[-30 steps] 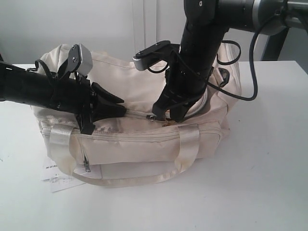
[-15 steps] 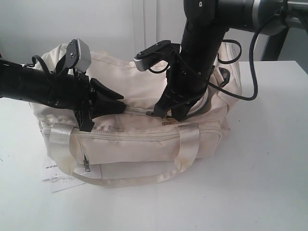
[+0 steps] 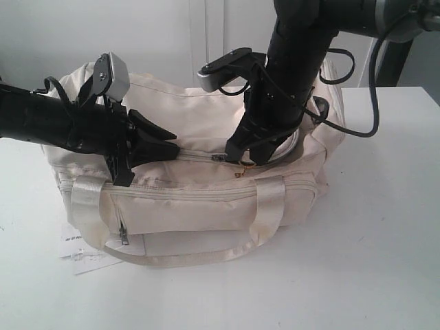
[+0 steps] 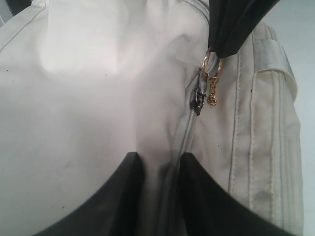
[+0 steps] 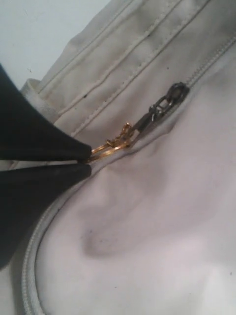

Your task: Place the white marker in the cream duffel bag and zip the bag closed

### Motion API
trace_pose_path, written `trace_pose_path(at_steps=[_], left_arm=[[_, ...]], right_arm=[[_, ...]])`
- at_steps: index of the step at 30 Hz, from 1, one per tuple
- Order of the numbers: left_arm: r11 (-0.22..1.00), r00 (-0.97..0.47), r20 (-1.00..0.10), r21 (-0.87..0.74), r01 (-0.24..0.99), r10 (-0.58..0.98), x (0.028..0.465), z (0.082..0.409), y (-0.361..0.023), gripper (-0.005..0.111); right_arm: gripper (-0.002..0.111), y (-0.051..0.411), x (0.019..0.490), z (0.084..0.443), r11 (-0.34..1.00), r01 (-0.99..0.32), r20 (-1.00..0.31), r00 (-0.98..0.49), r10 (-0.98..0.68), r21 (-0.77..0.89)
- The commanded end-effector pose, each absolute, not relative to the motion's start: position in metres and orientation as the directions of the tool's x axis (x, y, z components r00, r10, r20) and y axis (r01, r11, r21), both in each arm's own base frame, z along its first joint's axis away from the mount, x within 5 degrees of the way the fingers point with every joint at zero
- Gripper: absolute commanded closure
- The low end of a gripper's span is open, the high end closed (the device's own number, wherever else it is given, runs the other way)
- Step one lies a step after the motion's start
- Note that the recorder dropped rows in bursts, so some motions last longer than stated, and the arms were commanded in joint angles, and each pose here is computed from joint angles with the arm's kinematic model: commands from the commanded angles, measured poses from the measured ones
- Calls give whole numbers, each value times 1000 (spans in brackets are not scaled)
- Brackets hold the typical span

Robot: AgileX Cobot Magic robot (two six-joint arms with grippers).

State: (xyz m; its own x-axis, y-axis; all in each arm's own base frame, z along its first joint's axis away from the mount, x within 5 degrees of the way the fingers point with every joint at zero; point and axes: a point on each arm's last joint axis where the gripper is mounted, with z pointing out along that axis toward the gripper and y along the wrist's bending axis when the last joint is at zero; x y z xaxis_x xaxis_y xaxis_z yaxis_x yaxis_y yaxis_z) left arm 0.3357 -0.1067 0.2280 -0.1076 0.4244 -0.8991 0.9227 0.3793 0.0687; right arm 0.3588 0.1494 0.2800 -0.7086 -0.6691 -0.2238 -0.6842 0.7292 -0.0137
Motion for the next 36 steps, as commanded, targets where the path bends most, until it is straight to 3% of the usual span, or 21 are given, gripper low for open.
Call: trace_pose_path(at_steps=[1, 36], left_arm=[[378, -112, -905, 58, 924, 411, 333, 231, -106, 107], [385, -127, -905, 43, 922, 405, 333, 231, -106, 107]], right_arm=[[108, 140, 359, 281, 725, -687, -204, -703, -681, -52], [108, 106, 370, 283, 770, -629, -184, -749, -637, -108]])
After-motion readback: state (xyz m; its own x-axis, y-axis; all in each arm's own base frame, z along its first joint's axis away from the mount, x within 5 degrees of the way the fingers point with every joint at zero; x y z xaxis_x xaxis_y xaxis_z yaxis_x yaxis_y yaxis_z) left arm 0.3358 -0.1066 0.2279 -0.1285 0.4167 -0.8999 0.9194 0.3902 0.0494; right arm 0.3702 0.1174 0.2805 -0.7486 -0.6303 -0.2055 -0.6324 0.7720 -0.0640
